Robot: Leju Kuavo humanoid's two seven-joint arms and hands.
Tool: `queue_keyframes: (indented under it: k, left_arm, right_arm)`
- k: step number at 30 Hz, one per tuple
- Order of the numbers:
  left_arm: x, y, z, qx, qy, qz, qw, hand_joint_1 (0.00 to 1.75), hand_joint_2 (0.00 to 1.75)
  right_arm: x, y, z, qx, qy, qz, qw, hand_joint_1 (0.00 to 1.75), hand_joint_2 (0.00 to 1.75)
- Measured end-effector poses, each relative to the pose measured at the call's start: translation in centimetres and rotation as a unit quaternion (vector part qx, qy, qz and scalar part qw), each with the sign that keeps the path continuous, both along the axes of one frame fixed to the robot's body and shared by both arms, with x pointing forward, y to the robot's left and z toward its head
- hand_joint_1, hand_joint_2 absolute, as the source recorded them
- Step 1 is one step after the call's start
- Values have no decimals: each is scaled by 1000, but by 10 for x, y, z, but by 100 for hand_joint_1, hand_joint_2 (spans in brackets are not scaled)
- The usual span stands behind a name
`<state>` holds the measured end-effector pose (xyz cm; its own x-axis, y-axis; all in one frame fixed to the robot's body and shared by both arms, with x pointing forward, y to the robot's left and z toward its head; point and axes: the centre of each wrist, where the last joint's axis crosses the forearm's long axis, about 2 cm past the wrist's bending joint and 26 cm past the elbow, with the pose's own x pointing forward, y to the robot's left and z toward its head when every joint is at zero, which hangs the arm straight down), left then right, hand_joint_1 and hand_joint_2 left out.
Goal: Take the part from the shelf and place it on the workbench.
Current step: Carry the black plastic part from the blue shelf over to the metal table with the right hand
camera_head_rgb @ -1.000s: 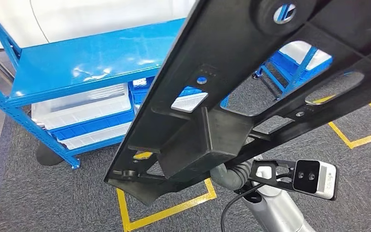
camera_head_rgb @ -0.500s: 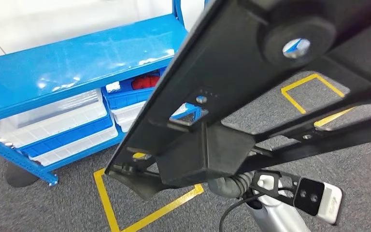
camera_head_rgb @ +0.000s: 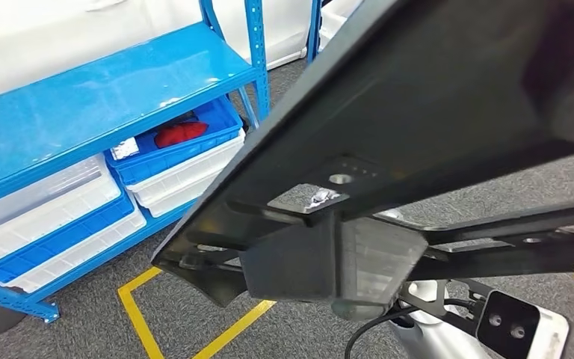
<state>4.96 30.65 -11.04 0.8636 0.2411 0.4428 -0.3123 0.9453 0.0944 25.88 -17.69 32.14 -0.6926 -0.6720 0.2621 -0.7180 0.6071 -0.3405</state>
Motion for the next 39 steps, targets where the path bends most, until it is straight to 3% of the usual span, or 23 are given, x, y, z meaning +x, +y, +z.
queue_keyframes:
  k: [9,24,39]
  left_arm:
    - [-10,15,0,22,-9,1,1000,0,175]
    - [-2,38,2,13,-20,-10,1000,0,175]
    - [-4,52,3,4,52,16,998,0,175]
  right_arm:
    - [-6,-26,-13,-8,-14,50,999,175,175]
    - [-12,-44,-16,23,-8,-12,1000,175,175]
    - [-25,-55,-20,18,-18,-23,999,175,175]
